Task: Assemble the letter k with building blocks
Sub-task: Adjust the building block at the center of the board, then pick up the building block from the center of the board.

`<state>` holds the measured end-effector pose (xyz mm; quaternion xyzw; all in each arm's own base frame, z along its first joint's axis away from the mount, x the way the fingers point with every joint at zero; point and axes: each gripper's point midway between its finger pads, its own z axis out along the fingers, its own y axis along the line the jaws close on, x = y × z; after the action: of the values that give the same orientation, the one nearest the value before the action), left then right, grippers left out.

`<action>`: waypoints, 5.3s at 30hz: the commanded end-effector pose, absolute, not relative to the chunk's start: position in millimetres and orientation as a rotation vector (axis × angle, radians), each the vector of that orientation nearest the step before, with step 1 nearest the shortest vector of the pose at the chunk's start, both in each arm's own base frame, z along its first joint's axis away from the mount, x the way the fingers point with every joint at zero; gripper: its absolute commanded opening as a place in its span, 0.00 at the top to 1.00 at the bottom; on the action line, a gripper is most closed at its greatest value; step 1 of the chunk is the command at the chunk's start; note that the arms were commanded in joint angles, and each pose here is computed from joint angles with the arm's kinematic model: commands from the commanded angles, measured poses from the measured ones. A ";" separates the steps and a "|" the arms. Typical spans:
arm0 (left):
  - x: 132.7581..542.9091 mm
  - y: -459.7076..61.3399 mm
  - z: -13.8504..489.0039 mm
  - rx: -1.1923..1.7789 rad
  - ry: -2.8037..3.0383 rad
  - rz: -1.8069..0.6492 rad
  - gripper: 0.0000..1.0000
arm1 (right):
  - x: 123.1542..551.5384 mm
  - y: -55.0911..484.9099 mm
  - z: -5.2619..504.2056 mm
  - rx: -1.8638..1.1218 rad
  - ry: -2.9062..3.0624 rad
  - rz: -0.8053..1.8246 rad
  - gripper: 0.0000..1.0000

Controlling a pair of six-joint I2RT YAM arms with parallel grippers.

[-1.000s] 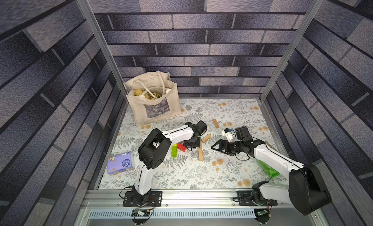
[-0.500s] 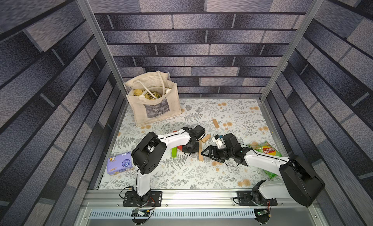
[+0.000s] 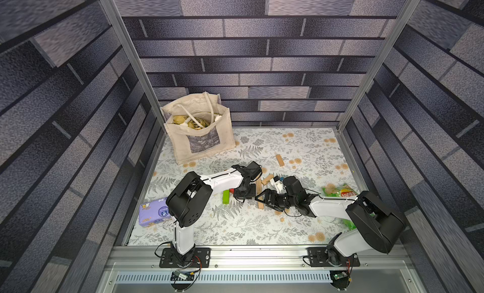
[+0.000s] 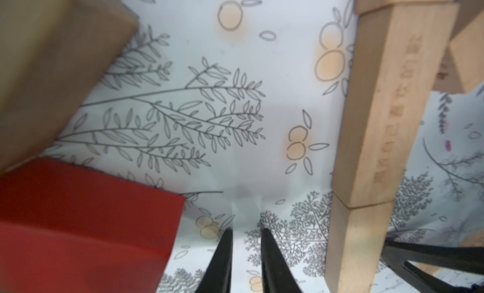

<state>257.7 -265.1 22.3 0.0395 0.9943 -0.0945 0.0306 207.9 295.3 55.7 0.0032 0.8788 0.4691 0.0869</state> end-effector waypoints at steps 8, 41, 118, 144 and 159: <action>258.7 -265.3 24.1 0.133 3.071 -0.305 0.75 | 206.7 300.3 49.6 0.032 2.591 1.440 0.00; 278.7 -261.8 80.7 0.216 2.906 -0.287 0.77 | 191.2 263.4 56.6 -0.017 2.677 1.171 0.27; 389.1 -311.7 148.4 0.511 2.668 -0.579 0.00 | 424.6 174.0 91.7 -0.047 2.736 0.538 0.31; 352.9 -264.5 166.8 0.407 2.641 -0.848 0.00 | 455.6 167.1 11.9 -0.194 2.936 0.323 0.61; 342.2 -258.6 170.6 0.387 2.609 -0.864 0.00 | 433.3 139.4 23.8 -0.210 2.953 0.142 1.00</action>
<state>345.8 -261.4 160.2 0.1360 0.9299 -0.2981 0.1671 458.4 159.2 26.2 -0.0706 0.9864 0.0841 0.1220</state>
